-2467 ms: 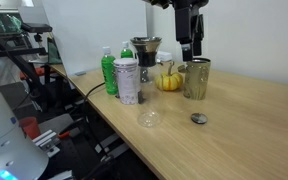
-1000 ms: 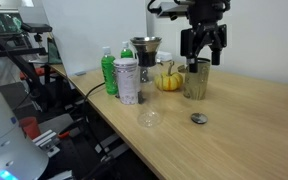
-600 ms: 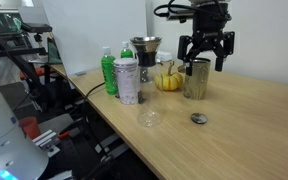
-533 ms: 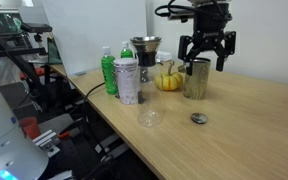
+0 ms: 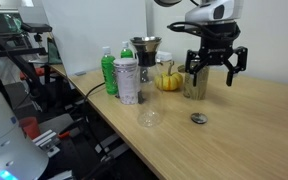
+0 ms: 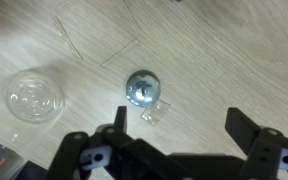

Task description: Take the object and put it on the bottle

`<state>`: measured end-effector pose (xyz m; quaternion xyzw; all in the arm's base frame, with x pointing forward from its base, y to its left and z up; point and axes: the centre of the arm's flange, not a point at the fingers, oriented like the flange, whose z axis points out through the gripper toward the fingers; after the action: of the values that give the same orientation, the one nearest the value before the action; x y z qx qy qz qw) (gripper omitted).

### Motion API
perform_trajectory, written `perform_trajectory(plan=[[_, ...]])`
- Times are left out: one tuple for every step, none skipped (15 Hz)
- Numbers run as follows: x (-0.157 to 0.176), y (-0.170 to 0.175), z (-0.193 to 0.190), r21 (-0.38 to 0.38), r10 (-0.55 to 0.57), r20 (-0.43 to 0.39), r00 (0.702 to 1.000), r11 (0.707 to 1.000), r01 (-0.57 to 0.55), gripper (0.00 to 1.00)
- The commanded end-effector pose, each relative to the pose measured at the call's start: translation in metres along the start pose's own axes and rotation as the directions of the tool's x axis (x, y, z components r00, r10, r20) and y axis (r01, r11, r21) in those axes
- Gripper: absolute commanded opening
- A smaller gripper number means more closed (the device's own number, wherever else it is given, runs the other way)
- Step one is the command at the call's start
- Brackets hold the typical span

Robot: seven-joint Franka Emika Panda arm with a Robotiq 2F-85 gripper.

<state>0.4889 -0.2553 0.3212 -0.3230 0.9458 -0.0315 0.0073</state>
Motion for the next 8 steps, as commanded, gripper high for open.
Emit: perform_trajectory(plan=[[-0.007,-0.003,0.013,0.007,0.107,0.024,0.994,0.994,-0.107,1.0],[-0.008,-0.002,0.015,0.008,0.13,0.025,0.991,0.991,-0.131,1.0],[-0.009,0.0,0.016,0.011,0.149,0.025,0.988,0.989,-0.15,1.0],[-0.008,0.002,0.018,0.01,0.161,0.031,0.987,0.987,-0.161,1.0],[-0.008,0.003,0.02,0.011,0.173,0.024,0.985,0.985,-0.174,1.0],[-0.008,0.004,0.024,0.006,0.184,0.02,0.983,0.983,-0.184,1.0],[-0.007,0.004,0.029,0.008,0.186,0.007,0.982,0.982,-0.187,1.0],[-0.006,0.004,0.034,0.005,0.194,-0.003,0.981,0.981,-0.194,1.0]])
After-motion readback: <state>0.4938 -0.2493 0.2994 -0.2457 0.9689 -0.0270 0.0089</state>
